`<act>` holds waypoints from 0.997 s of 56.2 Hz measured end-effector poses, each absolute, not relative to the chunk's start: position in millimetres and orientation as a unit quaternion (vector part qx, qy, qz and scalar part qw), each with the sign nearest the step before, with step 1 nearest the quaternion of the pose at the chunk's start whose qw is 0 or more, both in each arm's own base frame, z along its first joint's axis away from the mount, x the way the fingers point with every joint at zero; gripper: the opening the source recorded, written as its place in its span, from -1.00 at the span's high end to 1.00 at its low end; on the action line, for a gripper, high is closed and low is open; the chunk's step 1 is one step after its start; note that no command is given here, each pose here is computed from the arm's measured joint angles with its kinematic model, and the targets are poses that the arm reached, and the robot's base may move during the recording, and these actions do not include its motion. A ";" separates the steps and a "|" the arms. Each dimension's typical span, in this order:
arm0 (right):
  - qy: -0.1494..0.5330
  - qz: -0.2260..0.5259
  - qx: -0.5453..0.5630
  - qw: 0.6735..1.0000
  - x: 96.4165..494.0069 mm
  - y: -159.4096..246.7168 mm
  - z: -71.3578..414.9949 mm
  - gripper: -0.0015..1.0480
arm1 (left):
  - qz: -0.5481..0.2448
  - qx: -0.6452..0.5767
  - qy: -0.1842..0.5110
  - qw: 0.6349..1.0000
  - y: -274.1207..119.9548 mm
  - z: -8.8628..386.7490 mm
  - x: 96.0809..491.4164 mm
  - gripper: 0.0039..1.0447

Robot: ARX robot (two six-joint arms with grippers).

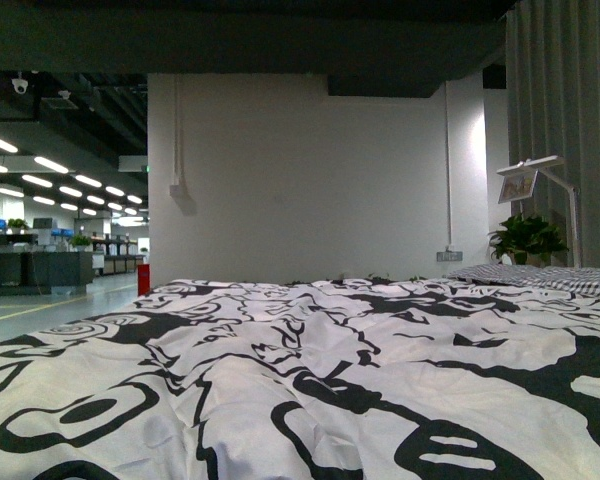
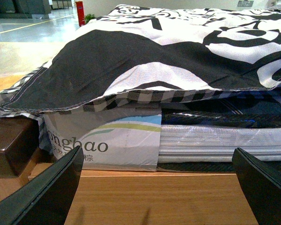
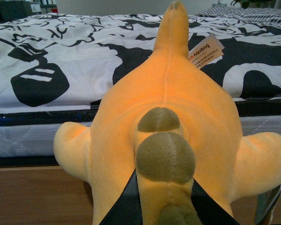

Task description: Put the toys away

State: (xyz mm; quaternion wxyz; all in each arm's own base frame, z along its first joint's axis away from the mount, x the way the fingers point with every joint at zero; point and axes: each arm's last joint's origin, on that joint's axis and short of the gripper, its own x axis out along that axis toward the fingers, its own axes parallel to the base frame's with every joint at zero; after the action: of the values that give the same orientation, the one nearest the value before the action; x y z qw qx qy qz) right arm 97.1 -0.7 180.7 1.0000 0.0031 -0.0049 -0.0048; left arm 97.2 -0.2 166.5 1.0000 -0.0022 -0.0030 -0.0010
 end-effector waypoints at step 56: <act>-0.005 -0.004 0.003 1.000 97.1 -0.5 168.0 0.82 | -0.001 -0.002 -0.003 1.000 -0.2 166.5 97.2 -0.89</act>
State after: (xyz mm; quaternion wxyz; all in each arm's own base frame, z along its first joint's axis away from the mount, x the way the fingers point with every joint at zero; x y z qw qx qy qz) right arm 97.1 -0.5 168.0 1.0000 0.0031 -0.0054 -0.0040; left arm 97.2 -0.2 166.5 1.0000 -0.0022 -0.0030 -0.0010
